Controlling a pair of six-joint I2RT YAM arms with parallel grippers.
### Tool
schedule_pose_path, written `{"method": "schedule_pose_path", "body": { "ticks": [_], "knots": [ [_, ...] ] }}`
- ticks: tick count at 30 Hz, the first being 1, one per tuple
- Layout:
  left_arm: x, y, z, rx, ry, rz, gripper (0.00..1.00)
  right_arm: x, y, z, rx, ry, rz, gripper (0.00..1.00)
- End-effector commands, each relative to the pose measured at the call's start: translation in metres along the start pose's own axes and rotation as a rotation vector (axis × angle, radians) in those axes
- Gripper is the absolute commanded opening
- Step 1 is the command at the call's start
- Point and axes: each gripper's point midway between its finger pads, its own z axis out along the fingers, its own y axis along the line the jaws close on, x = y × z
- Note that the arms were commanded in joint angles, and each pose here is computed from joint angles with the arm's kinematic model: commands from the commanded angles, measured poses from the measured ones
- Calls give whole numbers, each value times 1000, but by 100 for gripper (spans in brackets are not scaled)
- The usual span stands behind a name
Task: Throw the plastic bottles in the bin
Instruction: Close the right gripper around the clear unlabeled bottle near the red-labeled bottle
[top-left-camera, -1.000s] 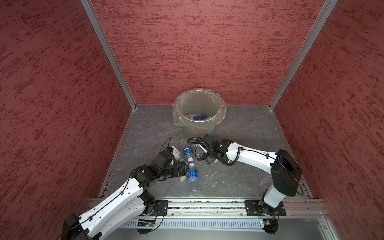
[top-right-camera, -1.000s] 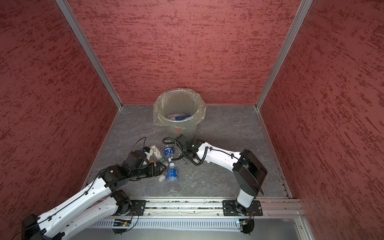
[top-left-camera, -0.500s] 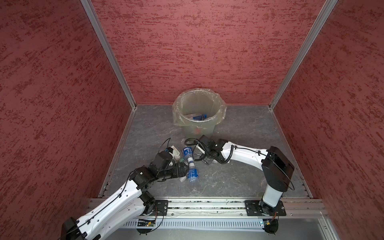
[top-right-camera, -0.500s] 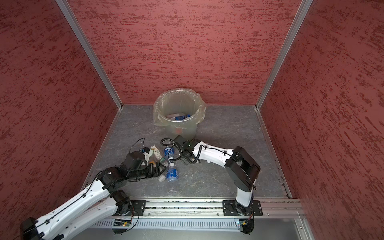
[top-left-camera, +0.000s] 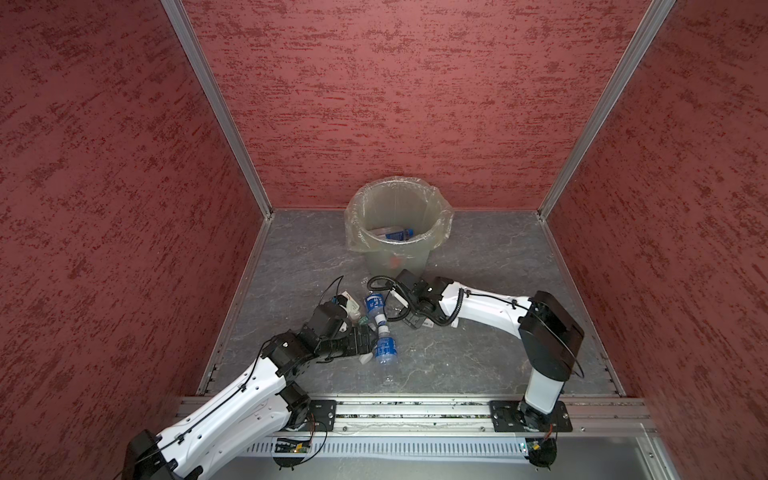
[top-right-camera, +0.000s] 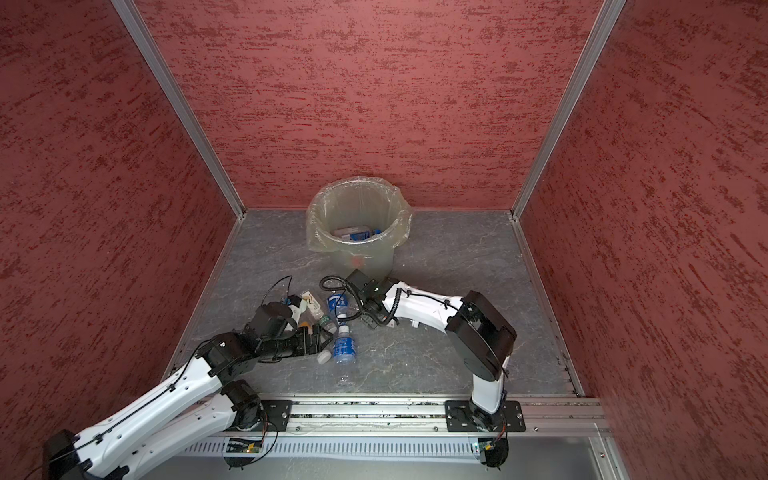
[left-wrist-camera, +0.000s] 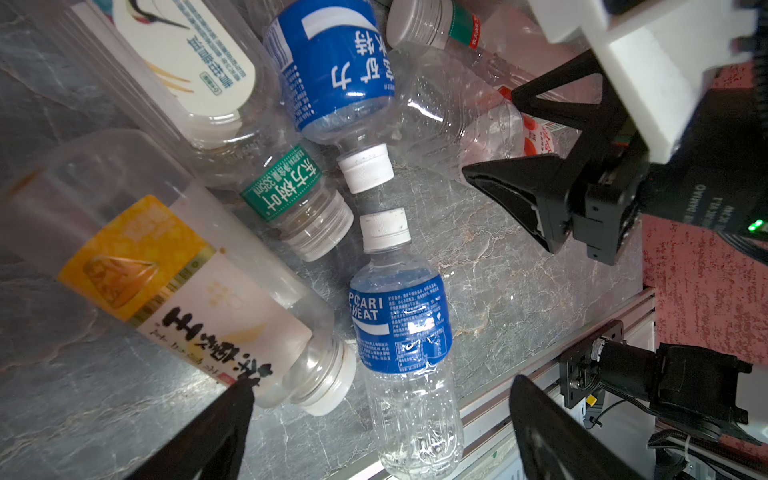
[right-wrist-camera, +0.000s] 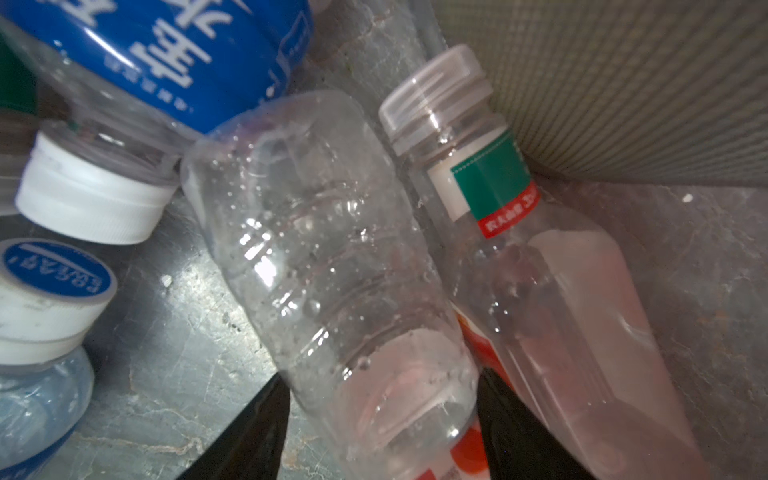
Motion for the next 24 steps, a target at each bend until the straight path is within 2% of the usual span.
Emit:
{"method": "schedule_pose_path", "body": {
  "ticks": [1, 15, 24],
  "knots": [
    [0, -3, 1, 17, -4, 22, 96, 3, 7, 7, -38, 40, -24, 71],
    [1, -2, 4, 21, -3, 18, 97, 15, 16, 12, -85, 76, -6, 70],
    [0, -4, 4, 25, -1, 24, 97, 12, 17, 11, -97, 67, 2, 76]
  ]
}}
